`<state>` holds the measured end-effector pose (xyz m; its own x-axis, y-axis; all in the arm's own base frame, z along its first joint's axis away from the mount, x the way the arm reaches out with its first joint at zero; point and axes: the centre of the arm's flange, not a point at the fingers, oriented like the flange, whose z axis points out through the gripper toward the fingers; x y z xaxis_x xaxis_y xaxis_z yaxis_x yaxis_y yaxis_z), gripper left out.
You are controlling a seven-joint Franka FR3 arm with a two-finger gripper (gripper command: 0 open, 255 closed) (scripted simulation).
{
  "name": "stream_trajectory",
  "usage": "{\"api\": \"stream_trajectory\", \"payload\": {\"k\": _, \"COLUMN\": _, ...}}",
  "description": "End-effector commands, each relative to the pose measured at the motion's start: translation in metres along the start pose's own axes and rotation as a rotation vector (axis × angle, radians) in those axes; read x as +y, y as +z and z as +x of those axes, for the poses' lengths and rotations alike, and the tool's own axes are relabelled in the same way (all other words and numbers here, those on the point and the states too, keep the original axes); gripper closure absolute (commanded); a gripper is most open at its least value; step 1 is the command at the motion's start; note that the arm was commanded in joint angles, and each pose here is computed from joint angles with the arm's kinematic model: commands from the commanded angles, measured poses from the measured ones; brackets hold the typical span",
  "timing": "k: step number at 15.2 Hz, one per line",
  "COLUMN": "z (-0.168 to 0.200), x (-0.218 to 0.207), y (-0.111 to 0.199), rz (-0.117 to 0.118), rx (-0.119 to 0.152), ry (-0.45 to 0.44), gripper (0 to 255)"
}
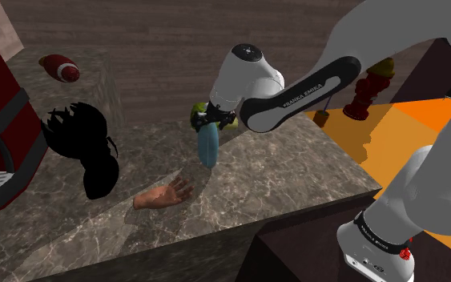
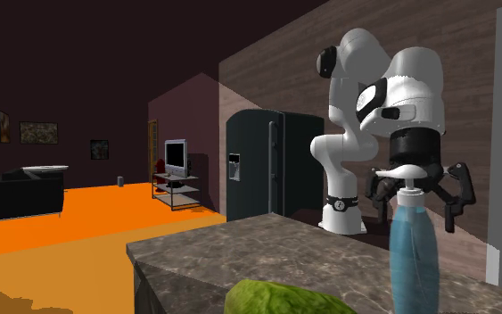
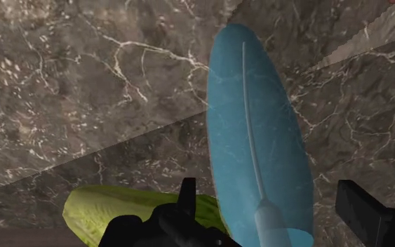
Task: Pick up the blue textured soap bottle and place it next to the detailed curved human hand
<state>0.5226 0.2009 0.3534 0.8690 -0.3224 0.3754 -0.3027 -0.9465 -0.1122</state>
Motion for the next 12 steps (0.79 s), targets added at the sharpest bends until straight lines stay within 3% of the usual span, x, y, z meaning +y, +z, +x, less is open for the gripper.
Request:
{"api": "stream_trajectory", "payload": {"k": 1, "z": 0.0, "x": 0.0, "y": 0.0, "rz": 0.0, "rx": 0.0, "ry": 0.0, "gripper": 0}}
{"api": "stream_trajectory", "payload": {"k": 5, "z": 0.0, "x": 0.0, "y": -0.05, "rz": 0.0, "rx": 0.0, "ry": 0.0, "gripper": 0}}
{"api": "stream_trajectory", "payload": {"k": 12, "z": 0.0, "x": 0.0, "y": -0.05, "rz": 0.0, "rx": 0.0, "ry": 0.0, "gripper": 0}}
